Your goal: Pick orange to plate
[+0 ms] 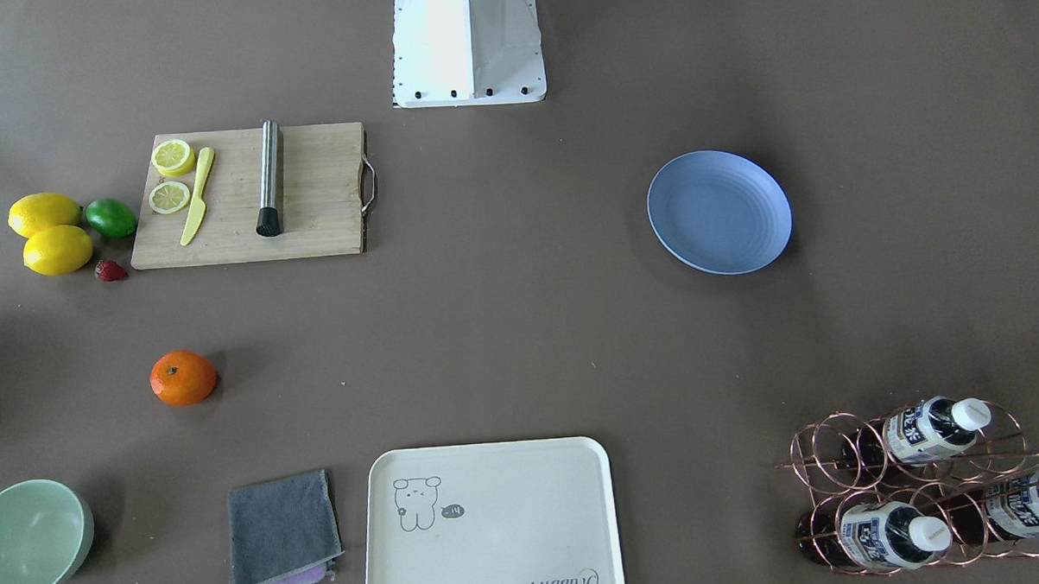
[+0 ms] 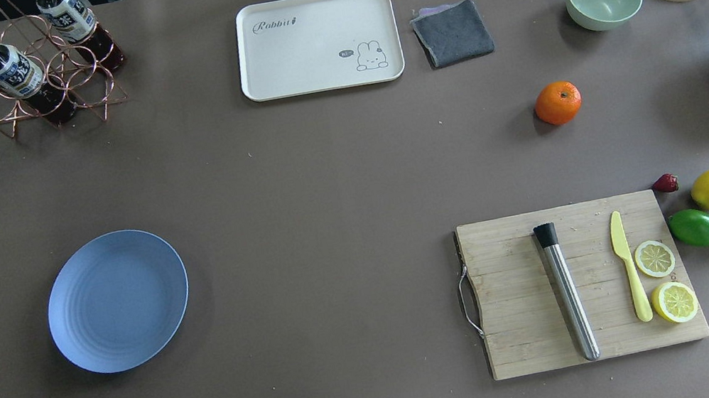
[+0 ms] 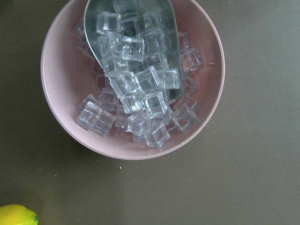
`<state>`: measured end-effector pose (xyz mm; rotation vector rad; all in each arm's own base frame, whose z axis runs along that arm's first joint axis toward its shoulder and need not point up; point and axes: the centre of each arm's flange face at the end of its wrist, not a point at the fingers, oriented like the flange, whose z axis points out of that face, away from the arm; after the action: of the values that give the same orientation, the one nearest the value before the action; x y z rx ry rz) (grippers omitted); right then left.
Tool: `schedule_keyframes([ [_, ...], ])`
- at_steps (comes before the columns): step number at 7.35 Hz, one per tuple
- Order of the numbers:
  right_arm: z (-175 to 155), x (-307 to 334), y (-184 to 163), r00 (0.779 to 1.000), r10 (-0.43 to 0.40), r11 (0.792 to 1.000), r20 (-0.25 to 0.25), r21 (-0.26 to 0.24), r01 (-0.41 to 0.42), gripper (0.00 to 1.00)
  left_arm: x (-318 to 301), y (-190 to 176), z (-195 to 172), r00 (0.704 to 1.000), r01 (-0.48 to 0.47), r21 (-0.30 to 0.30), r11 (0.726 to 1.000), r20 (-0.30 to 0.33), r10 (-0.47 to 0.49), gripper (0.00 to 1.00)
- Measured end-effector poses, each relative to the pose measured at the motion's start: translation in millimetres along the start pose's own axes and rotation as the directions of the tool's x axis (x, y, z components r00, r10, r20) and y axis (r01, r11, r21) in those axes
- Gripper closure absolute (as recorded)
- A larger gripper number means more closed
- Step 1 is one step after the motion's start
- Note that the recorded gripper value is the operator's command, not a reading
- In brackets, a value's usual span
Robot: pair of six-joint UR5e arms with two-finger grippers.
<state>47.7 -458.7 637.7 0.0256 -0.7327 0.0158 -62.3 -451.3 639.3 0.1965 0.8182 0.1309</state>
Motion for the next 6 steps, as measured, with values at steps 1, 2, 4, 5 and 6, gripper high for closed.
schedule_keyframes([
  [1,-1,-1,-2,1.0,-0.003,1.0,0.0,0.003,0.003,0.0,2,-2,-2,1.0,-0.021,0.021,1.0,0.001,0.021,0.02],
  [2,-3,-3,-4,1.0,-0.008,1.0,0.0,0.007,0.008,0.0,4,-4,-4,1.0,-0.031,0.032,0.999,0.001,0.031,0.02],
  [4,-5,-5,-7,1.0,-0.011,1.0,0.002,0.011,0.011,0.0,7,-6,-5,0.999,-0.036,0.039,0.999,-0.009,0.037,0.02],
  [5,-5,-6,-7,1.0,-0.011,1.0,0.005,0.011,0.011,0.0,9,-6,-6,0.999,-0.036,0.04,0.999,-0.025,0.037,0.02],
  [6,-5,-6,-7,1.0,-0.011,1.0,0.011,0.011,0.011,0.0,13,-11,-8,0.998,-0.046,0.05,0.998,-0.041,0.048,0.02],
])
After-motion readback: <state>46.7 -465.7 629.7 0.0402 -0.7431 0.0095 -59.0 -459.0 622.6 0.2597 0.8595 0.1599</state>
